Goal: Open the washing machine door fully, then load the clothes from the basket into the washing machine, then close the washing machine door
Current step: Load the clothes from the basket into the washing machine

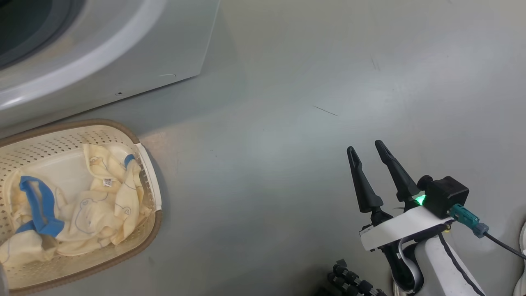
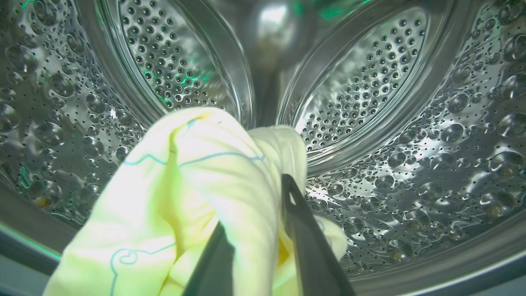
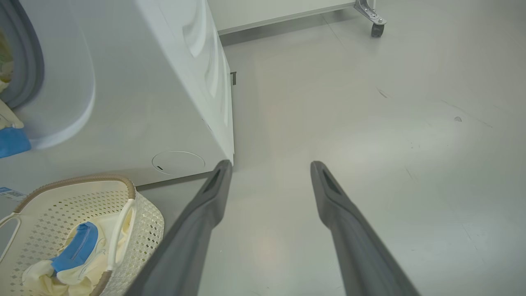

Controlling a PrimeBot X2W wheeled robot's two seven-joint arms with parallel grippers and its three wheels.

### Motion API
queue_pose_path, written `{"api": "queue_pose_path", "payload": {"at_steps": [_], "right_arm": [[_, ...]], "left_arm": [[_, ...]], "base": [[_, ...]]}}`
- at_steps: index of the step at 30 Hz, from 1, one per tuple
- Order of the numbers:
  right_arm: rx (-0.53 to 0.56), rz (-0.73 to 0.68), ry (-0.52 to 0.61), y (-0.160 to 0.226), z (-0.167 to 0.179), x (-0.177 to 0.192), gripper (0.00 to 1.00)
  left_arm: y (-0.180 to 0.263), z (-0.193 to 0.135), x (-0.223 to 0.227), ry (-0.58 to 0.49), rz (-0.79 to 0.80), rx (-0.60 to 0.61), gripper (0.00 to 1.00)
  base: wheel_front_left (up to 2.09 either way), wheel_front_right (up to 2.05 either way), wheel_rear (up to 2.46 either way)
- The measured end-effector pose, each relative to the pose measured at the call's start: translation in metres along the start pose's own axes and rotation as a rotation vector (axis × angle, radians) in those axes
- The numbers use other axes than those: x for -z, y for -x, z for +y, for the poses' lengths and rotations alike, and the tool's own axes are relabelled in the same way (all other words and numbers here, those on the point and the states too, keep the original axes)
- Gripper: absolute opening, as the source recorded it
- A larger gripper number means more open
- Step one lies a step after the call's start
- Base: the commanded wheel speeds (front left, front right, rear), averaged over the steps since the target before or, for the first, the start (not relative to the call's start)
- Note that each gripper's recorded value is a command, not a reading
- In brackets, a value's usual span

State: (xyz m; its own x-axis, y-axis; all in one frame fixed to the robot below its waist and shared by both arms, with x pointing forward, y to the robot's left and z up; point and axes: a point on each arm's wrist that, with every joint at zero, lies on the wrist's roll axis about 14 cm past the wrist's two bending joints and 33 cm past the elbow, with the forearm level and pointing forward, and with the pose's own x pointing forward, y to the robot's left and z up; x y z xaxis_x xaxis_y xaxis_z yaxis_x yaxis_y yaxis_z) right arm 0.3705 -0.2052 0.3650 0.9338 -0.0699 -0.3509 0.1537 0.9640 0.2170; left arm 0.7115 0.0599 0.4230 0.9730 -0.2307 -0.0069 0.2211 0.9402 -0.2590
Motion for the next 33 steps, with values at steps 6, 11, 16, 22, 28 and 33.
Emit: {"api": "queue_pose_path", "payload": {"at_steps": [6,11,16,22,28,33], "right_arm": [[-0.006,-0.017,-0.003,0.0,0.001,-0.005,1.0],[-0.013,-0.025,-0.007,-0.002,0.003,-0.007,1.0],[-0.022,-0.036,-0.012,-0.004,0.006,-0.01,1.0],[-0.041,-0.049,-0.019,-0.008,0.011,-0.014,1.0],[-0.053,-0.069,-0.024,-0.013,0.014,-0.019,1.0],[-0.072,-0.08,-0.03,-0.019,0.02,-0.022,1.0]], "left_arm": [[0.005,0.004,-0.002,-0.012,0.019,-0.025,1.0],[0.012,0.007,0.007,-0.023,0.064,-0.057,1.0],[0.018,0.004,0.007,-0.019,0.081,-0.06,1.0],[0.025,-0.005,0.002,-0.017,0.086,-0.048,1.0],[0.032,-0.01,-0.007,-0.009,0.079,-0.046,1.0],[0.04,-0.007,-0.014,-0.034,0.077,-0.051,1.0]], "base": [[0.0,0.0,0.0],[0.0,0.0,0.0],[0.0,0.0,0.0],[0.0,0.0,0.0],[0.0,0.0,0.0],[0.0,0.0,0.0]]}}
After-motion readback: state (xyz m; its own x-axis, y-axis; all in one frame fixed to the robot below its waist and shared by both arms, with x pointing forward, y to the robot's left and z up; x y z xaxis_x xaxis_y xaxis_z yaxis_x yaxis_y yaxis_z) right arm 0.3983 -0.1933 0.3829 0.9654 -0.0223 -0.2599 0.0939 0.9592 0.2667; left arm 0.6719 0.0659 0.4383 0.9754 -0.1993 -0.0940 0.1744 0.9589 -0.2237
